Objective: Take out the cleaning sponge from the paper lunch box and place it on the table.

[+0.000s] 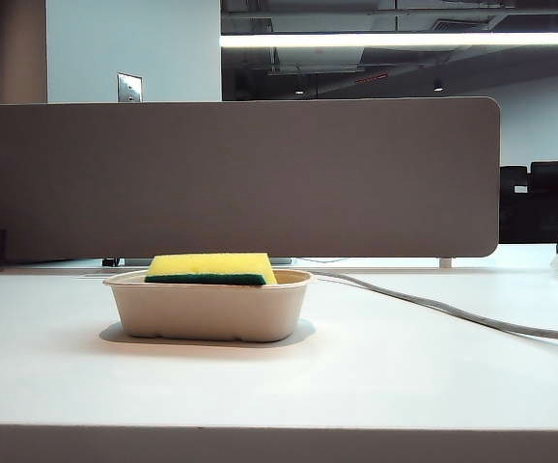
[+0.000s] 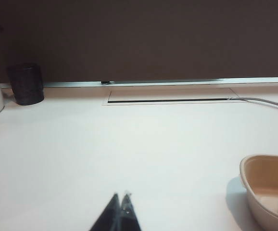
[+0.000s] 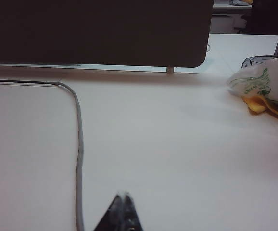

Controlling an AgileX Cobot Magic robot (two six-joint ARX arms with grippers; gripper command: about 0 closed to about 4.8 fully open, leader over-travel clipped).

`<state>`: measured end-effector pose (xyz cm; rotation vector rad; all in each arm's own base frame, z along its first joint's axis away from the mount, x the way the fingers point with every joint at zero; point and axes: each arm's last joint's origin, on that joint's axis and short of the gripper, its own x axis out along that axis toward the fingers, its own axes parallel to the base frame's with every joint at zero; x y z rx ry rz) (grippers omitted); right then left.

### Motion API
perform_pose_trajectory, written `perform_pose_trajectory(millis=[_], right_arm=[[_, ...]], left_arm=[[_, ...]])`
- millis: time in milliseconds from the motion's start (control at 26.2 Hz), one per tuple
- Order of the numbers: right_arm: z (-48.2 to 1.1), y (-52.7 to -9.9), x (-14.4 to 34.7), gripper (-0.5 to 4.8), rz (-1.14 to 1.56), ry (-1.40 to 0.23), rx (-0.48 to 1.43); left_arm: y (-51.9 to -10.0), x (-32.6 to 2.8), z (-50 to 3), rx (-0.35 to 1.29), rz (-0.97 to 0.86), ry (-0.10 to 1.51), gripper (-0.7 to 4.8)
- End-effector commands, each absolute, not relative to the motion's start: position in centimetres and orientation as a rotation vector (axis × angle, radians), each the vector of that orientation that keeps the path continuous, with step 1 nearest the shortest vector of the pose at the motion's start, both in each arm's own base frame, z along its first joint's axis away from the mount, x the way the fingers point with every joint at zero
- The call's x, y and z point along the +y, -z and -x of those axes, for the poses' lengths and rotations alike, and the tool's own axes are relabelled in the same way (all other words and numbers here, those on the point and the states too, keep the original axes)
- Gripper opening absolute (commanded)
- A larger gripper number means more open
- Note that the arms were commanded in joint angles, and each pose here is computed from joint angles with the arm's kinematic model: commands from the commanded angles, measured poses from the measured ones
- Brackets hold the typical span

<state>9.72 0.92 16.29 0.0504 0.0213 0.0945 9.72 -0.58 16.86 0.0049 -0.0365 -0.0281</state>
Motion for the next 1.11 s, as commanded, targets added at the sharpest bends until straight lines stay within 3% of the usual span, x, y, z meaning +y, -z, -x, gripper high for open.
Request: perform_pose_trajectory(millis=[38,343,572,725,801,840,878,916,992,1107], right_arm=[[-9.7,-16.5,0.9,-0.05,-0.052,-0.095,0.004],[-9.7,-16.5,1.6,-0.05,-0.051,-0.145,0.009],[-8.8,-15.6,5.5,-0.05,-0.018,-0.528,0.116],[-8.4,-15.1,6.5,-0.05,0.003,-0.656,0.175],[-8.4,-15.1,6.6,-0.05,0.007,-0.663,0.181],[-8.4,-15.1,6.6,-0.05,0.006,-0.661,0.179],[-8.4,-15.1,6.6,-0.05,0.006,-0.659,0.179],[-8.4,-15.1,6.6,-0.05,0.006,-0.659,0.179],[-8.4,-15.1,6.6,-0.05,0.006,-0.658,0.179],[-8.4,-15.1,6.6,-0.05,0.006,-0.659,0.18]], left_arm=[[-17.0,-0.6,-9.7,-0.044,-0.008,0.031,-0.04],[-17.0,-0.6,-9.7,-0.044,-0.004,0.032,-0.04],[-17.0,-0.6,-9.7,-0.043,0.049,0.036,-0.04],[-17.0,-0.8,-9.7,-0.033,0.275,0.119,0.04],[-17.2,-1.2,-9.6,-0.017,0.387,0.269,1.33],[-17.4,-1.6,-9.5,-0.011,0.414,0.386,2.42],[-17.6,-1.8,-9.4,-0.014,0.405,0.466,3.16],[-18.1,-2.0,-9.2,-0.046,0.383,0.57,4.36],[-19.2,-2.2,-8.8,-0.092,0.366,0.625,4.66],[-21.4,-2.3,-8.4,-0.131,0.359,0.641,4.66]])
